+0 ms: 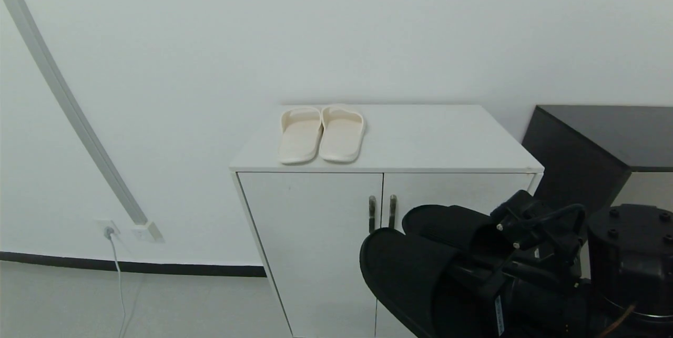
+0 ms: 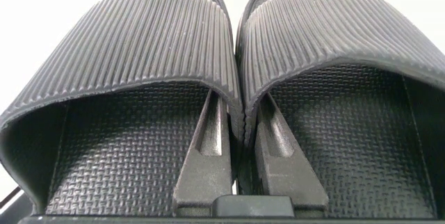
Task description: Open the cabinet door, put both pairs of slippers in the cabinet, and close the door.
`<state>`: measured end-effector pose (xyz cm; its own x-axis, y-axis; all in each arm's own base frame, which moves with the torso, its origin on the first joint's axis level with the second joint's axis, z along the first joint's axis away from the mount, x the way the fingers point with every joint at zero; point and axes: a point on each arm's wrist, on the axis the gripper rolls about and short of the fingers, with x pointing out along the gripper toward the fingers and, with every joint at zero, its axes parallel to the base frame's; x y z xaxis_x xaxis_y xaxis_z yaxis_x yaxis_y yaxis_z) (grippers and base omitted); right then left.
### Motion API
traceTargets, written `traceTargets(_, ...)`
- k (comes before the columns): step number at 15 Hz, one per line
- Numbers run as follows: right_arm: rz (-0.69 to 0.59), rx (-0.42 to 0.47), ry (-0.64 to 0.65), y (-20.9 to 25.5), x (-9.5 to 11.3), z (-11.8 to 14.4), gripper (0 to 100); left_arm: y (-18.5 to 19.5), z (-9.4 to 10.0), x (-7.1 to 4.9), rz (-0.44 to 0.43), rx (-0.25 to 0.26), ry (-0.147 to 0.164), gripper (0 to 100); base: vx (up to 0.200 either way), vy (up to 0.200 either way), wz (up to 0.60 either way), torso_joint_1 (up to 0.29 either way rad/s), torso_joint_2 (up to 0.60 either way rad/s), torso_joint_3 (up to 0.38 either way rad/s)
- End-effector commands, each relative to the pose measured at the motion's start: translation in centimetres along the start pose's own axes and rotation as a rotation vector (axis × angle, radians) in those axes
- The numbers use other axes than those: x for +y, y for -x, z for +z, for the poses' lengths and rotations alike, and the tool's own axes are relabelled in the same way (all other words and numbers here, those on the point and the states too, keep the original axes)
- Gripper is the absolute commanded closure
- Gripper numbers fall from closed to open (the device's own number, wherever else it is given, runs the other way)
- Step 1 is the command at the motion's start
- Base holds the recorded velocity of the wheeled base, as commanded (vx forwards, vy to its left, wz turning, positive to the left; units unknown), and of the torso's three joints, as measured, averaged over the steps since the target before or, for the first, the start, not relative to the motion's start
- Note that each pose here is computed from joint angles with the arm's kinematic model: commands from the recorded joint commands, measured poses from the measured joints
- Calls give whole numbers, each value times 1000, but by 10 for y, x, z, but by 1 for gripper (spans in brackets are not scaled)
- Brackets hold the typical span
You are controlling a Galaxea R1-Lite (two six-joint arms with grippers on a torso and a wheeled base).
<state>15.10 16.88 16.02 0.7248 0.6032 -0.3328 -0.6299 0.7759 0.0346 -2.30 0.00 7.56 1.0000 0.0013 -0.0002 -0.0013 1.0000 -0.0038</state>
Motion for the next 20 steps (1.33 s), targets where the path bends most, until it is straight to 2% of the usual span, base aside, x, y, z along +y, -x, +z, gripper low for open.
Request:
traceTargets(1, 2, 2, 1, 0, 0, -1, 100, 0, 0, 0, 0, 1, 1, 0, 0, 0, 0, -203, 510, 315)
traceTargets(12, 3, 10, 2, 1, 0, -3, 100, 0, 0, 0, 0, 1, -1, 0, 0, 0, 0, -164, 493, 323)
traceTargets(20, 2, 17, 4, 2, 0, -6, 100, 0, 0, 0, 0, 1, -1, 0, 0, 0, 0, -74, 447, 367)
